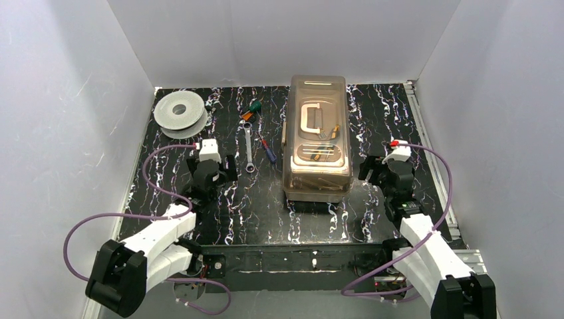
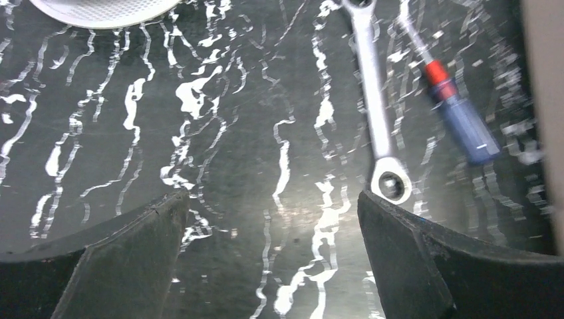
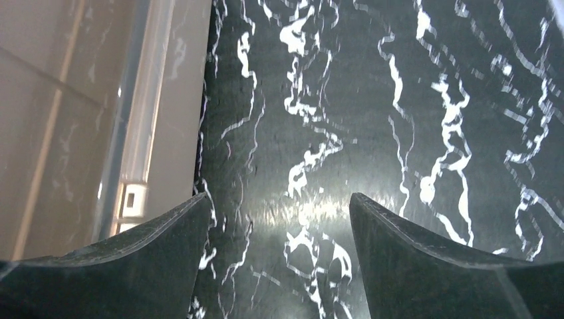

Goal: Pack the tool kit

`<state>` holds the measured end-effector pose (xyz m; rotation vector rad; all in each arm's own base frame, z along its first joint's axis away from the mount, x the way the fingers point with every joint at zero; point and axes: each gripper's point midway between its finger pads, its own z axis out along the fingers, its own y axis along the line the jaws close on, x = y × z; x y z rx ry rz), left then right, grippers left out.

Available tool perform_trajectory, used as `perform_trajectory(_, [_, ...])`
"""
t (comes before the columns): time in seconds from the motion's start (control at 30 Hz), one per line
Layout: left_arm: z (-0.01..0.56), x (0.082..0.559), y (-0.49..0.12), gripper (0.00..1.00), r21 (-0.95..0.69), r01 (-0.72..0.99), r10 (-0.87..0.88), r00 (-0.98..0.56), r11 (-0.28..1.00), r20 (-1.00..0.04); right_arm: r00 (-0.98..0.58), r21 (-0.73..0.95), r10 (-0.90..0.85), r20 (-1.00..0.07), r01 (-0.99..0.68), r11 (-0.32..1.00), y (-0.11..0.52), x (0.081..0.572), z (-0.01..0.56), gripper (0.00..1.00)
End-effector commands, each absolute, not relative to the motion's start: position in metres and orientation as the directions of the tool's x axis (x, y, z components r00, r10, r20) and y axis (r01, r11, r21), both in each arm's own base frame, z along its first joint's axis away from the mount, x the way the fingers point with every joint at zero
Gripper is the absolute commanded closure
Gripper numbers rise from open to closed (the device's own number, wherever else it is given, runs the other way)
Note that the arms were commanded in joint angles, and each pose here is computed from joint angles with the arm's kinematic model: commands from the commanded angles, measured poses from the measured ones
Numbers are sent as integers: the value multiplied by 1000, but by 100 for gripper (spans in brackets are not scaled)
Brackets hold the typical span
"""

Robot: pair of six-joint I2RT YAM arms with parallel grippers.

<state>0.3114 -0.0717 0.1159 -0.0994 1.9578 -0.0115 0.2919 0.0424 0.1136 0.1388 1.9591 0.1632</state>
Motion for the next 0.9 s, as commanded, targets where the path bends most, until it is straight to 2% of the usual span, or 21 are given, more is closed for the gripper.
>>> perform_trajectory(0.0, [131,324,-46,2,124,-117,95,-232,985,-968,-169,103,103,-980,8,995,32,320,151,15])
perform_trajectory(0.2, [132,335,-46,2,177,-94,162,-151,980,-975,-80,49,58,-995,113,992,11,336,137,13])
perform_trajectory(0.33, [121,343,-36,2,211,-132,185,-188,969,-965,-132,-23,-18,-991,36,999,21,346,125,18])
perform_trajectory(0.4, [117,345,-35,2,202,-111,172,-230,973,-958,-107,-43,-32,-994,104,994,5,350,125,16])
perform_trajectory(0.5, [108,343,-22,2,198,-167,152,-255,966,-955,-22,78,81,-996,134,988,-17,353,119,17])
perform_trajectory(0.53, [101,341,-20,2,195,-174,145,-264,965,-954,-24,69,72,-997,135,988,-23,355,117,17])
perform_trajectory(0.6, [91,342,-15,2,178,-198,117,-283,964,-952,-131,75,92,-987,125,989,-20,359,104,17])
perform_trajectory(0.63, [87,344,-13,2,174,-208,108,-295,962,-949,-91,69,80,-993,121,990,-21,364,112,19])
perform_trajectory(0.7, [83,346,-11,2,179,-216,105,-315,960,-943,-125,74,91,-988,136,988,-23,361,106,23])
perform_trajectory(0.77, [83,346,-12,2,181,-213,106,-320,960,-942,-99,67,80,-992,130,989,-22,363,109,13])
perform_trajectory(0.87, [82,347,-11,3,181,-206,106,-329,962,-938,-155,63,81,-985,120,991,-20,365,103,12])
